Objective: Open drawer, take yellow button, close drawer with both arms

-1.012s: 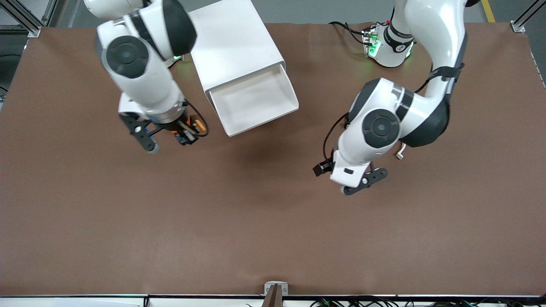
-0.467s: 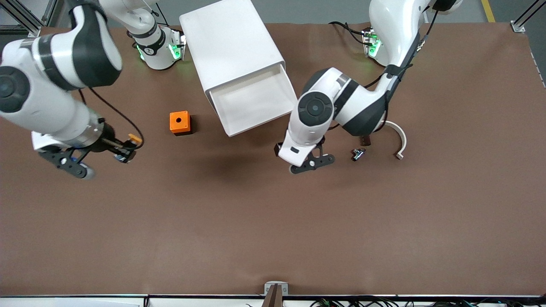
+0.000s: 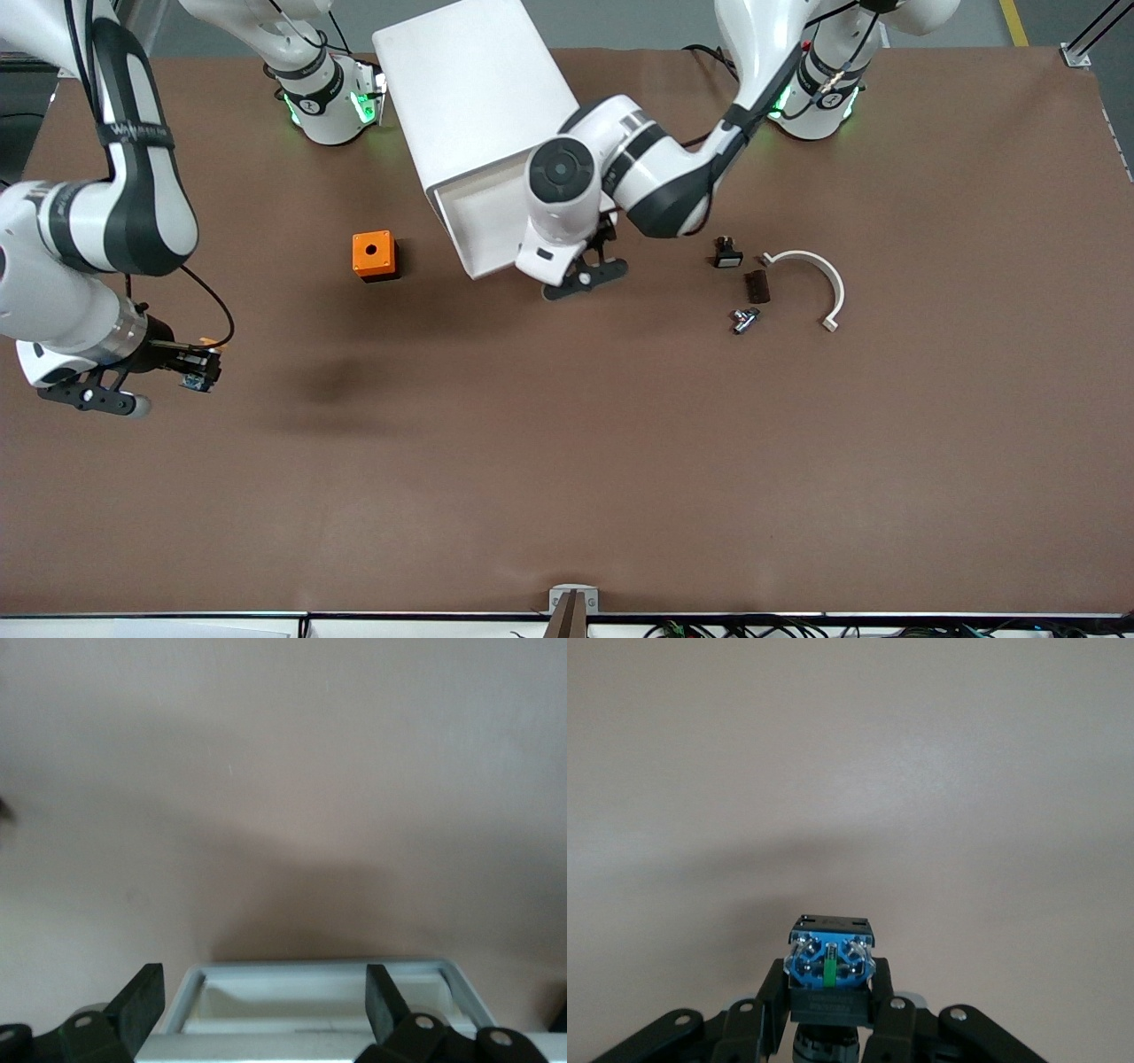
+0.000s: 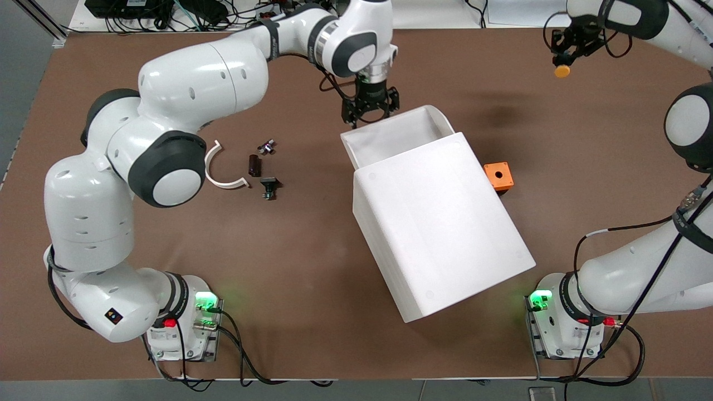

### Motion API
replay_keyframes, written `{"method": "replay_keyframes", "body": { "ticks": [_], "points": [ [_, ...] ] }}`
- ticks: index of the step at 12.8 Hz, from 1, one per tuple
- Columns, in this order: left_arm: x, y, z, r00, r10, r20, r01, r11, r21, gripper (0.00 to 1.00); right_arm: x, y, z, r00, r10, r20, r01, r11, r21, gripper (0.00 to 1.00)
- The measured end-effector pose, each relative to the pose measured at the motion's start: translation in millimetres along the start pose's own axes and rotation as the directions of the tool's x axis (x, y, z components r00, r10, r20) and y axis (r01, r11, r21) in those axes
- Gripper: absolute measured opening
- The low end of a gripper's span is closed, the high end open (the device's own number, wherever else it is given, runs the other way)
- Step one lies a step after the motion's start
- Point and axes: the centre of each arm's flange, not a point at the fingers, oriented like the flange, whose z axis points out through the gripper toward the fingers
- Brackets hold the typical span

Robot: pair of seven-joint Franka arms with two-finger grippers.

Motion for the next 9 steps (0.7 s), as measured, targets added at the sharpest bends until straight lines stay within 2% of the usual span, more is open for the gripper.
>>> {"method": "replay_keyframes", "body": {
  "ticks": [4,9],
  "points": [
    [-50.1,11.5,12.5,0.999,-0.017,0.045,0.016,1.0,0.026,1.0,6.5,22.4,78.1,0.997,-0.07,0.013,0.07,0.997,-0.01,0.41],
    [-96.3,18.2,24.4,0.996,-0.016,0.085,0.012,0.999,0.048,1.0,11.9,28.7,137.4,0.993,-0.115,-0.032,0.114,0.993,-0.02,0.41]
  ]
}}
